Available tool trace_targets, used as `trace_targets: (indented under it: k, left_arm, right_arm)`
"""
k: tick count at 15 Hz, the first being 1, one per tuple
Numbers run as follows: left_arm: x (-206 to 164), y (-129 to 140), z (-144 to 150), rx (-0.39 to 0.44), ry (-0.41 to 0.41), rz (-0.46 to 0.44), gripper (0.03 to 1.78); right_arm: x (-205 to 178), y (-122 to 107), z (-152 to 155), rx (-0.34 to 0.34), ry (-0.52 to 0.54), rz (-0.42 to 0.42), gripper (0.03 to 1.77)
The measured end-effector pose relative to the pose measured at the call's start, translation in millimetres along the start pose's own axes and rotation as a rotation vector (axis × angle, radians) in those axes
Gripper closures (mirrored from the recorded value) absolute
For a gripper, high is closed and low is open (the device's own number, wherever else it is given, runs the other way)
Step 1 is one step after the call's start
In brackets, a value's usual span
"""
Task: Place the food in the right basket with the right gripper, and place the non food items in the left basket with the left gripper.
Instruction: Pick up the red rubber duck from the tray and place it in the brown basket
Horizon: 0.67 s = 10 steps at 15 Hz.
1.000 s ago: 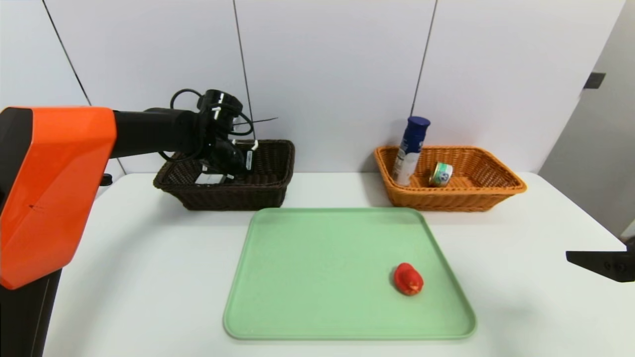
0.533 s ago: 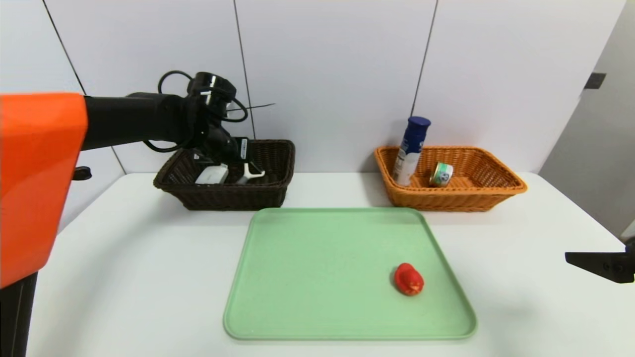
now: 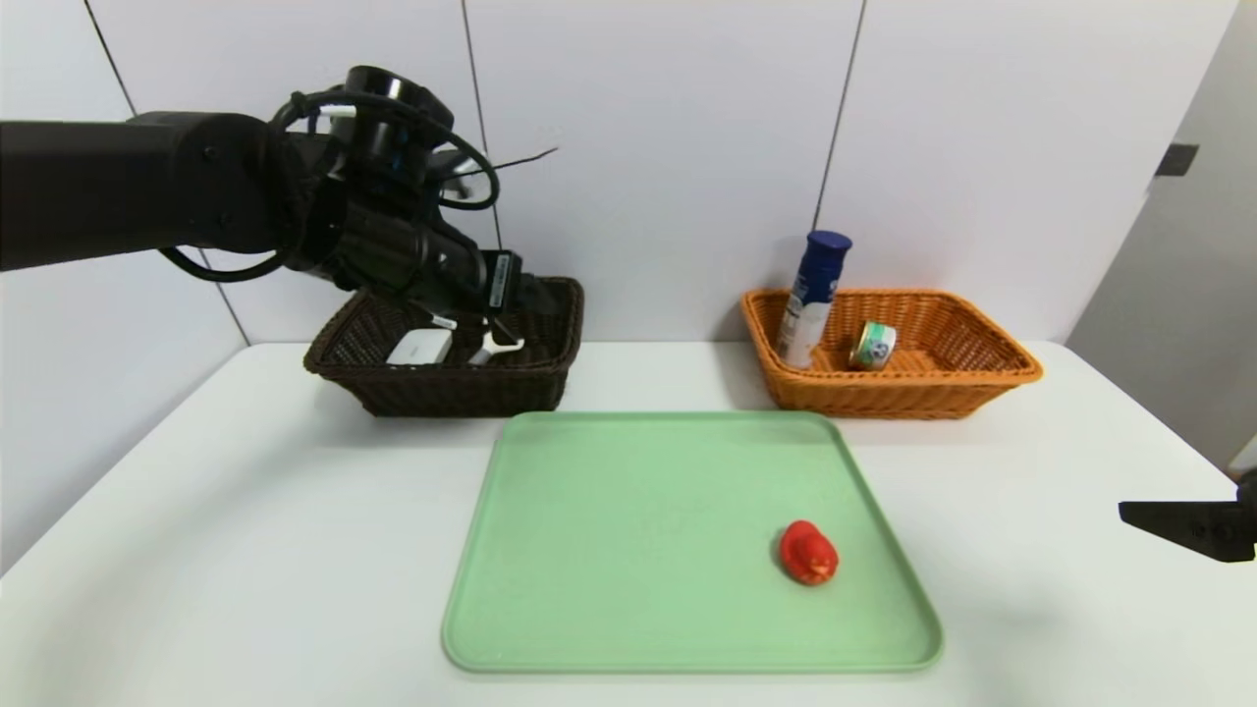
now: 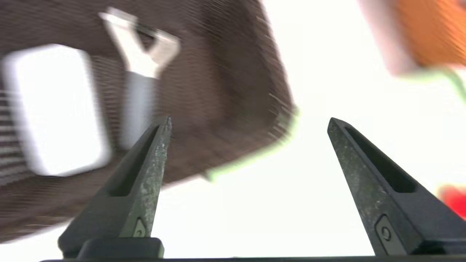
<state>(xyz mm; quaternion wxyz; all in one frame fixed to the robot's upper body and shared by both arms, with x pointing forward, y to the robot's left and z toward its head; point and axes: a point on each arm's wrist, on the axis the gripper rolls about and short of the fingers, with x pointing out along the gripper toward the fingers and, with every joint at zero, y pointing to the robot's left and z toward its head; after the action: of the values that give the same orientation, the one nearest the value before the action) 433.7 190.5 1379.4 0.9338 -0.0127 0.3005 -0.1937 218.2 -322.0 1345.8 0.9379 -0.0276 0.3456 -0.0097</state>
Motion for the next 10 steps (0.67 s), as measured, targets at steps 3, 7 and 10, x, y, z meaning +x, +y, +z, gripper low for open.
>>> trace_targets:
  k: [3,7,10]
  left_arm:
    - [1.5,-15.3,-29.1,0.035,-0.005,-0.084,0.23]
    - [7.7,-36.6,-76.0,0.115,-0.1,-0.196,0.18]
    - [1.7,-53.4,-101.9,0.172,-0.175,-0.36,0.16]
  right_arm:
    - [-1.3,-0.3,-1.8,0.0,0.0,-0.001,0.1]
    - [-2.1,-0.5,-2.7,0.0,-0.001,-0.002,0.1]
    - [-2.2,-0.9,-2.7,0.0,-0.003,-0.021,0.1]
